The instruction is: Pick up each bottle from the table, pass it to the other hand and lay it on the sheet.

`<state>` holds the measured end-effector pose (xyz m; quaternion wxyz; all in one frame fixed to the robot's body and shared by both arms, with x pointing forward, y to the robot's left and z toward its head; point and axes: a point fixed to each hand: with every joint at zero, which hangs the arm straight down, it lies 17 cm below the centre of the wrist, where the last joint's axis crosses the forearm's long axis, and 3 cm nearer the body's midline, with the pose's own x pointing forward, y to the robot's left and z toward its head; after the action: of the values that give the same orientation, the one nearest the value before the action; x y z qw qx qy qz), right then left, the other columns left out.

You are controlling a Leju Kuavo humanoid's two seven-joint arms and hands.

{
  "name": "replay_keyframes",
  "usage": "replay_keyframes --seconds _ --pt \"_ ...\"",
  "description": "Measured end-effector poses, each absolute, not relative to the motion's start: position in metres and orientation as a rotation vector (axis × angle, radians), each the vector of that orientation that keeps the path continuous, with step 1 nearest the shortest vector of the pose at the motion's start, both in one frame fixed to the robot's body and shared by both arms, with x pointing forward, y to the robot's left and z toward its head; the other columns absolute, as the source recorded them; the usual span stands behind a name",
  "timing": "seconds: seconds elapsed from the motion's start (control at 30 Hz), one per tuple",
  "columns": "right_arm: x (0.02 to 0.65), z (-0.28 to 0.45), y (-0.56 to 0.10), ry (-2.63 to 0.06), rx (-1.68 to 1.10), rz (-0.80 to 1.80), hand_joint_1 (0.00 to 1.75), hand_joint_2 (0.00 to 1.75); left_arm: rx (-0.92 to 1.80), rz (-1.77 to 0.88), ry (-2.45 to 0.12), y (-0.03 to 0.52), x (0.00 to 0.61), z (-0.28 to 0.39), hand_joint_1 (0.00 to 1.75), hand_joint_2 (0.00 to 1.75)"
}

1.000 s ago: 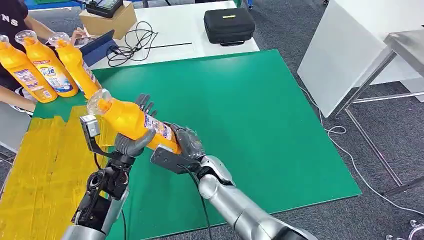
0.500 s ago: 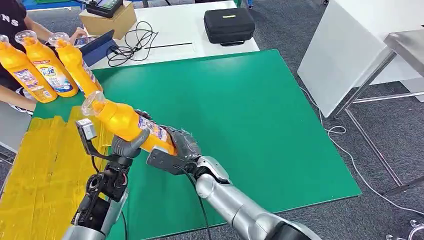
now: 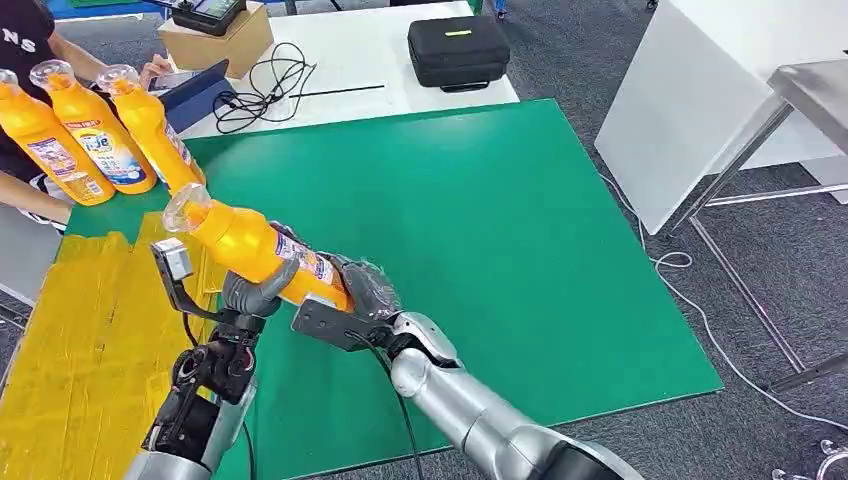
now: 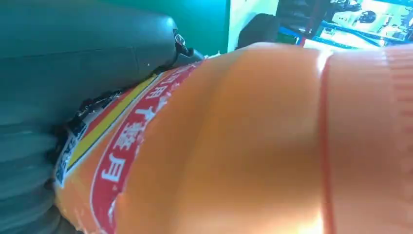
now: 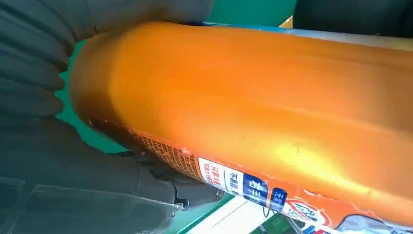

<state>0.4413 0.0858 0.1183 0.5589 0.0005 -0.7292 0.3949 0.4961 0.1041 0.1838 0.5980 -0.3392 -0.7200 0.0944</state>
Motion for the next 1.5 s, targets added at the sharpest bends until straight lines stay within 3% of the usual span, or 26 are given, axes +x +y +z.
replay_keyframes --seconds 0.27,0.3,0.4,0.53,0.7,0.9,1.13,1.2,1.5 --pt "0.441 0.117 0.086 -1.719 0.001 0.932 1.75 1.75 -0.778 0.232 -1.671 0.107 0.496 0.181 1.75 1.75" --pt "0.441 0.117 0.086 -1.723 0.002 0.934 0.0 1.75 -0.777 0.236 -1.675 0.108 0.495 0.181 1.75 1.75" --pt "0.438 0.123 0.087 -1.761 0.031 0.918 0.0 1.75 -0.723 0.233 -1.726 0.116 0.495 0.185 1.75 1.75" --pt "0.427 0.175 0.039 -1.925 0.318 0.434 0.0 1.75 -0.079 0.097 -1.972 0.18 0.511 0.219 1.75 1.75" --pt "0.428 0.218 -0.05 -2.047 0.242 0.162 0.0 1.75 0.488 -0.044 -2.075 0.241 0.512 0.256 1.75 1.75" --pt "0.417 0.244 -0.104 -2.143 0.122 0.027 0.0 1.75 0.779 -0.235 -2.076 0.257 0.518 0.272 1.75 1.75" --pt "0.405 0.262 -0.14 -2.185 0.013 -0.02 0.0 1.75 1.261 -0.798 -1.818 0.242 0.557 0.274 1.75 1.75" --pt "0.404 0.267 -0.144 -2.191 0.008 -0.015 0.0 1.75 1.337 -0.97 -1.709 0.238 0.576 0.266 1.75 1.75" --pt "0.405 0.273 -0.149 -2.202 0.002 -0.005 0.0 1.75 1.298 -1.283 -1.469 0.238 0.614 0.21 1.75 1.75"
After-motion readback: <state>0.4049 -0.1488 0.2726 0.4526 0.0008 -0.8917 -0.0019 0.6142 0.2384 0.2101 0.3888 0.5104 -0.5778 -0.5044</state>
